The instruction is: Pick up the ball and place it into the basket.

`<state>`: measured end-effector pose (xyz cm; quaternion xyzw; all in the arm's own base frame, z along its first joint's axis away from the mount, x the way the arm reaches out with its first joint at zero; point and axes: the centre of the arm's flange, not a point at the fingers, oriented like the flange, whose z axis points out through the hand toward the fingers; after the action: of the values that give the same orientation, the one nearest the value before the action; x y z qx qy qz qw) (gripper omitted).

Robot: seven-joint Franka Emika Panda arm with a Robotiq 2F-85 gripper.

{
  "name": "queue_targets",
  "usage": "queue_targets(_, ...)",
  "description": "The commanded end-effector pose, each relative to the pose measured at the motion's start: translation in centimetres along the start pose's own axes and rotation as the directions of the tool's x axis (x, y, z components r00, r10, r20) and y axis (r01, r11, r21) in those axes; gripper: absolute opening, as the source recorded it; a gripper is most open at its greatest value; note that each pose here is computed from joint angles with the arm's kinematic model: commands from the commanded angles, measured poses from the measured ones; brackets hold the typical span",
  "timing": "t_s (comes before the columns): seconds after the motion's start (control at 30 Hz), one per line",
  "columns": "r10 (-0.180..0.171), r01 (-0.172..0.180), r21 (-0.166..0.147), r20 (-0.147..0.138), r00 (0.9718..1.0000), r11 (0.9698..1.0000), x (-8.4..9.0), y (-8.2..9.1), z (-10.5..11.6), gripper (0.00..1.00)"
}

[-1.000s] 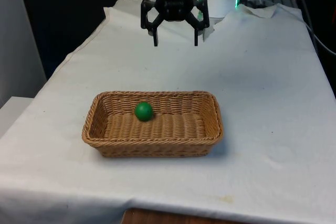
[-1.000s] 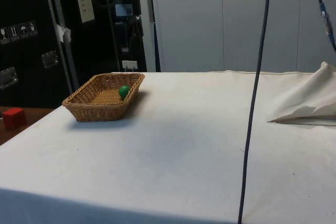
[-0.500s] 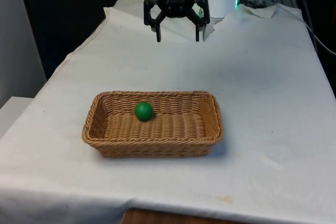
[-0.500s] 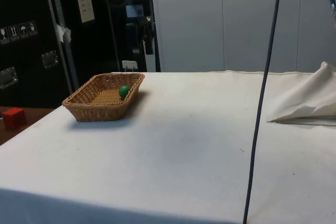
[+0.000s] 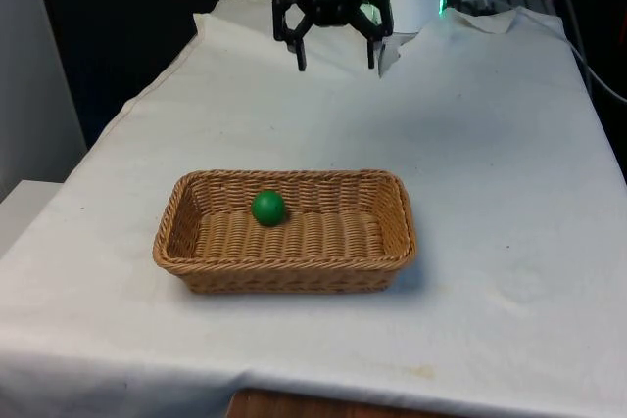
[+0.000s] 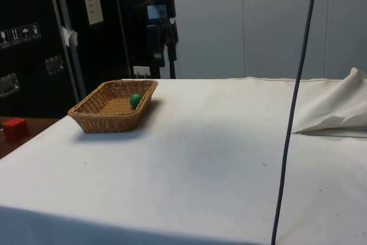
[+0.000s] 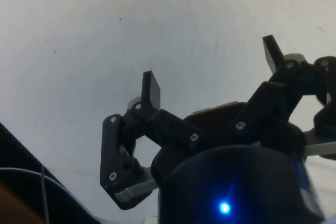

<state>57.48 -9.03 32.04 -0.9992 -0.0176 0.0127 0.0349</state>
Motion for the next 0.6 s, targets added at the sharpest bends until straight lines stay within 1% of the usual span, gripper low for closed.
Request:
queue_targets(0.0, 0.003, -0.003, -0.013, -0.009, 1.0000, 0.9999, -0.4, -0.1, -0.4, 1.00)
queue_targets(0.03, 0.001, -0.001, -0.015, -0.009, 1.0000, 0.9999, -0.7, -0.1, -0.7, 1.00)
queue_targets(0.23, -0.003, 0.002, -0.028, -0.010, 0.9999, 0.9996, -1.6, -0.6, -1.6, 1.00)
queue_targets(0.27, -0.007, 0.007, -0.014, -0.004, 1.0000, 0.9999, -1.6, -0.6, -1.6, 1.00)
queue_targets(0.3, -0.004, 0.004, -0.036, -0.010, 0.9999, 0.9993, -1.7, -0.9, -1.8, 1.00)
queue_targets(0.47, -0.002, 0.002, -0.051, -0.009, 1.0000, 0.9987, -1.9, -1.3, -2.1, 1.00)
queue_targets(0.53, -0.002, 0.002, -0.051, -0.009, 1.0000, 0.9987, -2.0, -1.4, -2.2, 1.00)
queue_targets(0.57, -0.005, 0.005, -0.042, 0.001, 1.0000, 0.9991, -1.9, -1.4, -2.1, 1.00)
